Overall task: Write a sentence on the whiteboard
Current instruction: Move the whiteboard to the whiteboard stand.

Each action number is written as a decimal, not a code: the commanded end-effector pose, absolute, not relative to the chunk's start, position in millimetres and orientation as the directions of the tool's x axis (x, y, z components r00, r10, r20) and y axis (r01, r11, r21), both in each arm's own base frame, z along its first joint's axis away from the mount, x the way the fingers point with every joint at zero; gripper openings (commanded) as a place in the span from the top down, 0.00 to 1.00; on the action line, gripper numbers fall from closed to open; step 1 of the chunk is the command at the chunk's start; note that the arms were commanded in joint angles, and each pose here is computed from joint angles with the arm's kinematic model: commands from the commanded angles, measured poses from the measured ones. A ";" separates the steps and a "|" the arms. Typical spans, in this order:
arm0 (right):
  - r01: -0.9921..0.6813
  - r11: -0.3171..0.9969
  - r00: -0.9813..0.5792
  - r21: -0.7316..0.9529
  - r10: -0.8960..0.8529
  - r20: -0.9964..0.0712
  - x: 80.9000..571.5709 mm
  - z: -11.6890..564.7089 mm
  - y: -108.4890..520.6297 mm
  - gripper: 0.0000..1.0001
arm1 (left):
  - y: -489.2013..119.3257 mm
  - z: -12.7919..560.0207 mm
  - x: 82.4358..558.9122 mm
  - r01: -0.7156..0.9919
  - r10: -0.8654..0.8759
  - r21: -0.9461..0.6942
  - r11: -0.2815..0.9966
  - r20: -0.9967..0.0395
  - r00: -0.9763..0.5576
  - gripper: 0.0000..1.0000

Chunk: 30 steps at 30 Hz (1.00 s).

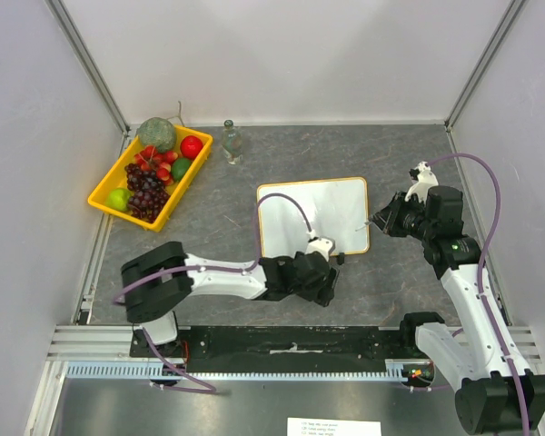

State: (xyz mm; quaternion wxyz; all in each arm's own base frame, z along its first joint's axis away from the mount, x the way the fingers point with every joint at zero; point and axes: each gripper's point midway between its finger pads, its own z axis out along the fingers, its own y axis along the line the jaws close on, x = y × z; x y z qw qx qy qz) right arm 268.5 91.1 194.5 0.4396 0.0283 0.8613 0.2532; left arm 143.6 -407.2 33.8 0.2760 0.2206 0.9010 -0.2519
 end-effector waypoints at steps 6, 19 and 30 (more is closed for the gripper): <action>-0.269 0.841 -0.568 0.469 0.255 -0.783 265.1 227.0 100.8 1.00 | -335.1 113.3 148.4 0.529 0.263 -0.223 0.819 -0.673 -0.691 0.20; -0.363 0.831 -0.547 0.422 0.177 -0.818 244.6 240.3 125.7 1.00 | -243.9 183.4 225.1 0.432 -0.008 -0.479 0.764 -0.677 -0.736 0.17; -0.461 0.783 -0.547 0.417 0.120 -0.829 230.5 216.8 179.2 1.00 | -193.5 140.7 251.8 0.335 -0.332 -0.788 0.516 -0.545 -0.770 0.18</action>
